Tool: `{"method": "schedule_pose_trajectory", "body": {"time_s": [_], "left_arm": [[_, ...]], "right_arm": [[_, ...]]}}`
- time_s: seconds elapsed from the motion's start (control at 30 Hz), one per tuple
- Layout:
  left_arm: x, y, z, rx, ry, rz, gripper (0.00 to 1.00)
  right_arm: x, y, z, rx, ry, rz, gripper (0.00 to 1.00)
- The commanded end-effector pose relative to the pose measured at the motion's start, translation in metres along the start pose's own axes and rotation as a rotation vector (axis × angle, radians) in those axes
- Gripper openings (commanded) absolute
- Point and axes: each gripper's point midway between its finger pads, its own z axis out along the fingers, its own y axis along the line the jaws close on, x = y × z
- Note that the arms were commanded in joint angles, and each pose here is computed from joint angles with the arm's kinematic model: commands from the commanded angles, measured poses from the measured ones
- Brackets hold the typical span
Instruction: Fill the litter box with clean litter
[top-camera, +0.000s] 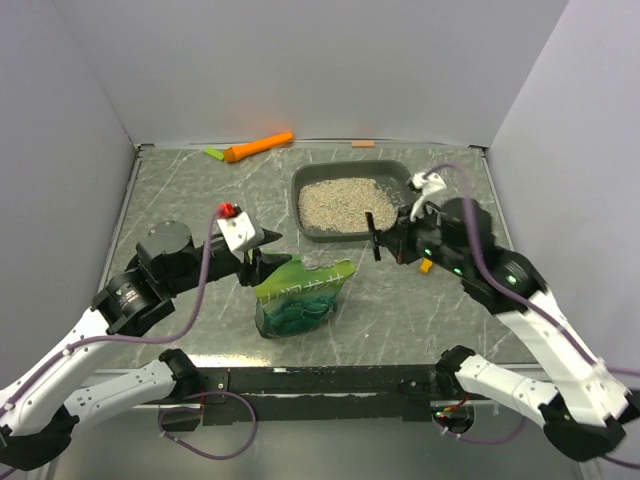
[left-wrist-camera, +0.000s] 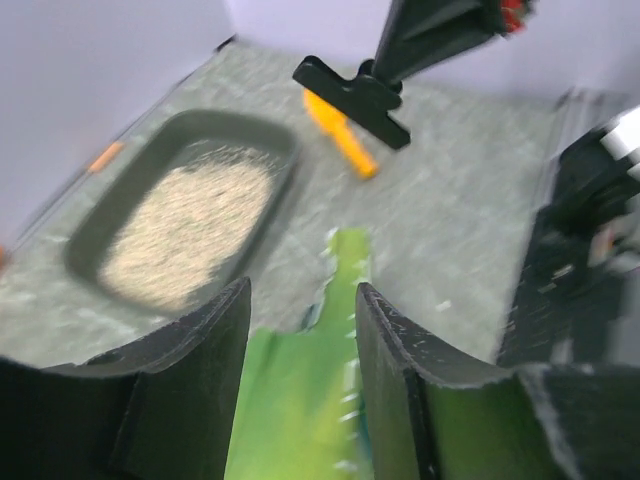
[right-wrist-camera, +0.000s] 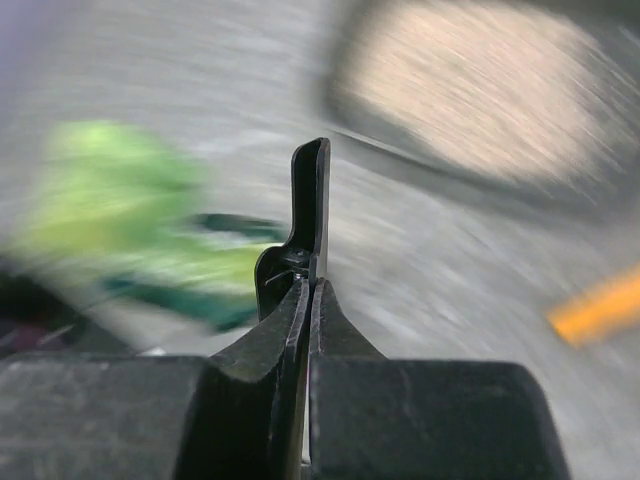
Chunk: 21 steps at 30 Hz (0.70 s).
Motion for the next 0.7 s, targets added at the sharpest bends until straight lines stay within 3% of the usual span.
{"method": "schedule_pose_trajectory", "body": {"time_s": [0.0,0.13,0.27,0.43,0.67], "left_arm": [[-0.040,-0.027,-0.001,0.124,-0.095,-0.235,0.48],[-0.062,-0.048,-0.005,0.251,-0.198,-0.289,0.48],[-0.078,-0.064,-0.017,0.342,-0.283,-0.332,0.47],[-0.095,-0.068,-0.032,0.363,-0.366,-0.346,0.49],[-0.092,-0.065,-0.036,0.330,-0.374,-0.378,0.52]], "right_arm": [[-0.032,0.085,-0.046,-0.480,-0.115,-0.105,0.00],[-0.029,0.132,-0.077,-0.805,-0.091,-0.157,0.00],[-0.032,0.152,-0.094,-0.951,-0.088,-0.154,0.00],[-0.034,0.167,-0.097,-1.024,-0.074,-0.140,0.00],[-0.037,0.189,-0.099,-1.135,-0.070,-0.100,0.00]]}}
